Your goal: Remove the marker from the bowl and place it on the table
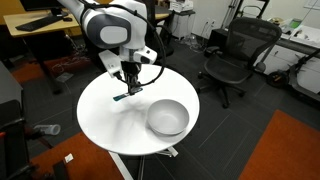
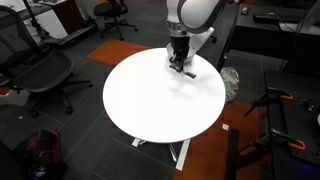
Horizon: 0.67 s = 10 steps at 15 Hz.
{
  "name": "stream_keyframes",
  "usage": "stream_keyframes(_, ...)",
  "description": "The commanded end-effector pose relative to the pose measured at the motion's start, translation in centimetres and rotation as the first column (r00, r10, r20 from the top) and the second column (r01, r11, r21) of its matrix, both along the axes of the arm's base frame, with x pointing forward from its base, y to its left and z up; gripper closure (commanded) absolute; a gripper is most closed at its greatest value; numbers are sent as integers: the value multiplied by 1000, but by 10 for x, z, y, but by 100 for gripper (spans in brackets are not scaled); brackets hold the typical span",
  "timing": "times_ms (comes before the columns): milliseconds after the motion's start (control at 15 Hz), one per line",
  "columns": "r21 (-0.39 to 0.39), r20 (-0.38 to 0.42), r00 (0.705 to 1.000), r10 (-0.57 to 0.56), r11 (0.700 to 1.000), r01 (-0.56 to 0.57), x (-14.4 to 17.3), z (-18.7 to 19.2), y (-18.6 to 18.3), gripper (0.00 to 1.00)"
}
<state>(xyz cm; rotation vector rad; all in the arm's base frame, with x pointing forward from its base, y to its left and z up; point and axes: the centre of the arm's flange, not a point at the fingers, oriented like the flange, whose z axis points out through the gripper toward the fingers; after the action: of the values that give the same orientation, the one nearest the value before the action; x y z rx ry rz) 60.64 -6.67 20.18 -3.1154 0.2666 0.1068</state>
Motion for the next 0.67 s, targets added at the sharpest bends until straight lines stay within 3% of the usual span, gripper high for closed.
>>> stream_keyframes(0, -5, 19, 999, -36, 999, 37, 7, -4, 4, 49)
stream_keyframes(400, -21, 38, 997, -61, 998, 62, -1, 4, 5, 3)
stream_keyframes(600, -28, 51, 996, -74, 997, 76, -10, 15, 9, 0)
